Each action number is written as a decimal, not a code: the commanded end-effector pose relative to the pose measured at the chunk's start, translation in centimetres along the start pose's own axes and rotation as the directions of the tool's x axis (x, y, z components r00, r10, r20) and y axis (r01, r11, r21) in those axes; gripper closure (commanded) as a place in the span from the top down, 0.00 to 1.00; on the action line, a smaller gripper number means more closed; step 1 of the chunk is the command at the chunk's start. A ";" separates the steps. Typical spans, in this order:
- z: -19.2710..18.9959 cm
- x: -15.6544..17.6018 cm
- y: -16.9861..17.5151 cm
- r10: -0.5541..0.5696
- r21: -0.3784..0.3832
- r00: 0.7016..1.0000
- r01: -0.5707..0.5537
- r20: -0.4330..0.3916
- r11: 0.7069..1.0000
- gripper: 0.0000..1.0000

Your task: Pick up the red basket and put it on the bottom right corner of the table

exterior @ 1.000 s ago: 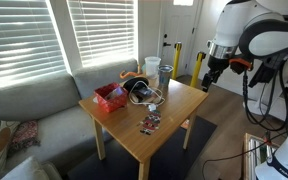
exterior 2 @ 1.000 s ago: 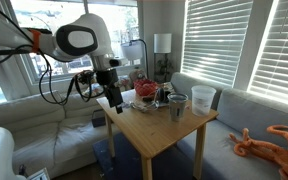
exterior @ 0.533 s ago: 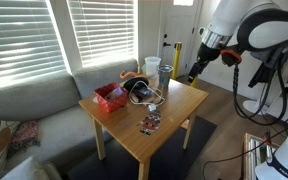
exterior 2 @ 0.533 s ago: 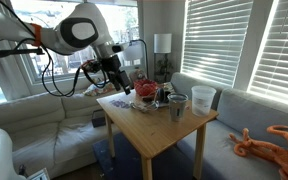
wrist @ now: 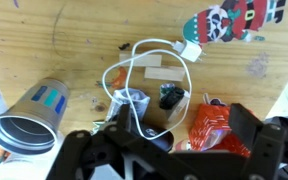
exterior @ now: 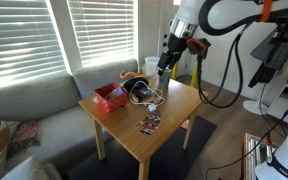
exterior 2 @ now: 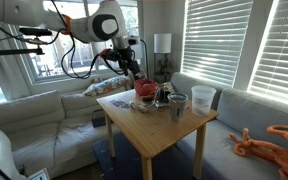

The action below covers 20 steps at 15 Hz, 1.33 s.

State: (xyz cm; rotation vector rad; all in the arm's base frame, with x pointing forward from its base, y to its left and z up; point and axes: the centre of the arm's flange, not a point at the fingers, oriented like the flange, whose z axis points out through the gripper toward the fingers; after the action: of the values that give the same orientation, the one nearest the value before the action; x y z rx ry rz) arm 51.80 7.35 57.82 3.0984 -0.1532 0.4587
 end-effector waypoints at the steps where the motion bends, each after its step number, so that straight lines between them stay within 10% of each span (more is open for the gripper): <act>1: 0.9 6.3 -4.7 0.067 0.032 0.998 -0.067 0.019 0.997 1.00; 13: 3.9 8.0 -9.3 0.058 0.056 0.998 -0.058 0.007 0.997 1.00; 20: 6.1 7.5 -11.7 -0.350 0.224 0.937 0.342 -0.007 0.913 1.00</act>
State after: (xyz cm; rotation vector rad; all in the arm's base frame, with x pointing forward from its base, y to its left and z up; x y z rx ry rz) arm 61.62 17.41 55.49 3.2307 0.2382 0.4526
